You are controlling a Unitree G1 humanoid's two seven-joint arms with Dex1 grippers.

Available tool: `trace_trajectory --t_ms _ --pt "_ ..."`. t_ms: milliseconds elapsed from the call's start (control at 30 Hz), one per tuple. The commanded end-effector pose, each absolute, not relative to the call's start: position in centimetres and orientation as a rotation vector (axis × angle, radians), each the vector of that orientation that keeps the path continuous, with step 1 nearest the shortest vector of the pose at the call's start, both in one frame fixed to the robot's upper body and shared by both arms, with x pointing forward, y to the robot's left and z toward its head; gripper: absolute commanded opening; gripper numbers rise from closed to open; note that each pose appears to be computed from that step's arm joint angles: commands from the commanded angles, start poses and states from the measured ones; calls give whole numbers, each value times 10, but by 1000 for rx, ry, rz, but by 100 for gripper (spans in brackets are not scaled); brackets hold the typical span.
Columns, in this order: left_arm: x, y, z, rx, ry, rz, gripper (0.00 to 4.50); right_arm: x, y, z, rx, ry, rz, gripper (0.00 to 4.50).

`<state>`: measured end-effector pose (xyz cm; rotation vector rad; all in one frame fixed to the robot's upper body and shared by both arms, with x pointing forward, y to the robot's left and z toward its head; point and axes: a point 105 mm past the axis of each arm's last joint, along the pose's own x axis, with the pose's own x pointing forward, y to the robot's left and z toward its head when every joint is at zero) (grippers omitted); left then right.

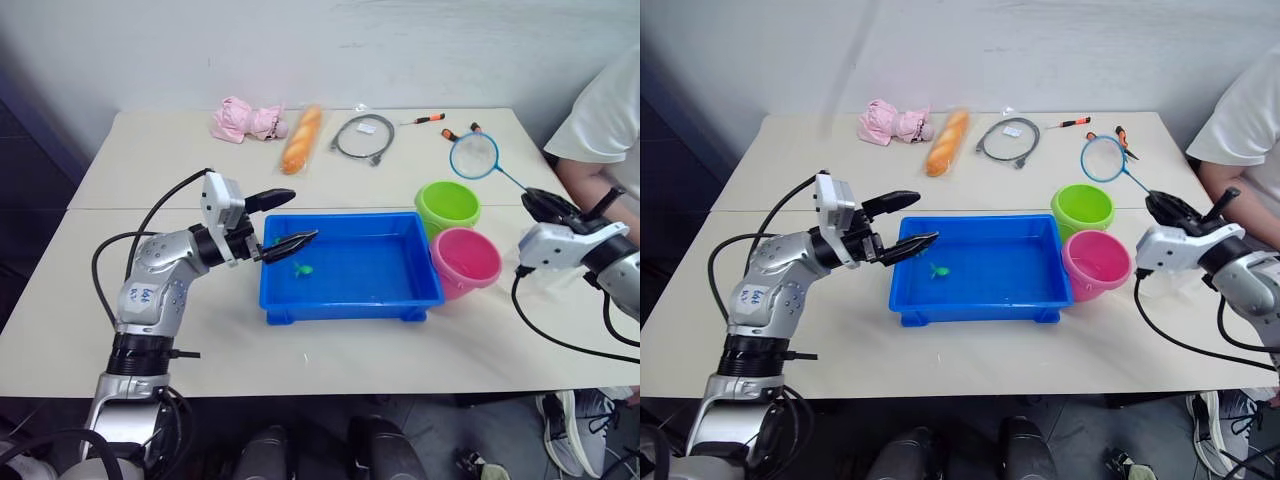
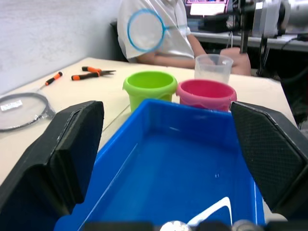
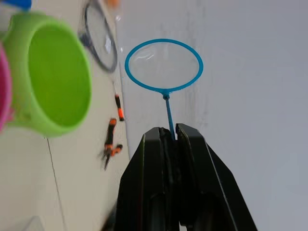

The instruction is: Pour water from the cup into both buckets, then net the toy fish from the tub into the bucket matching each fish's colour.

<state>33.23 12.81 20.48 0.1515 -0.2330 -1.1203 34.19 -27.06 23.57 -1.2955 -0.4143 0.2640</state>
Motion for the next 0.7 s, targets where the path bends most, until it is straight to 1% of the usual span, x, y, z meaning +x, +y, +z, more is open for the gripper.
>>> trace_trajectory --t_ms 33,100,133,167,233,267,333,467,600,700 --pt "320 156 210 211 -245 -1110 447 318 -215 236 -763 -326 663 0" --pt "316 173 201 254 -188 -1103 447 296 -191 214 -619 -147 899 0" --pt "313 179 197 267 -164 -1100 447 287 -185 205 -602 -68 967 0" --pt "311 185 192 287 -131 -1101 447 285 -183 199 -595 -14 991 0" --pt "308 195 183 334 -62 -1102 447 284 -178 193 -576 46 1001 0" --pt "306 199 179 351 -32 -1110 447 287 -178 188 -572 81 991 0" --pt "304 209 176 369 12 -1104 447 297 -182 167 -618 215 929 0" --pt "303 219 171 350 64 -1086 447 305 -171 147 -641 265 929 0" --pt "304 219 173 352 55 -1078 447 327 -154 146 -697 234 922 0" --pt "305 214 177 352 44 -1083 447 332 -144 140 -715 267 967 0"
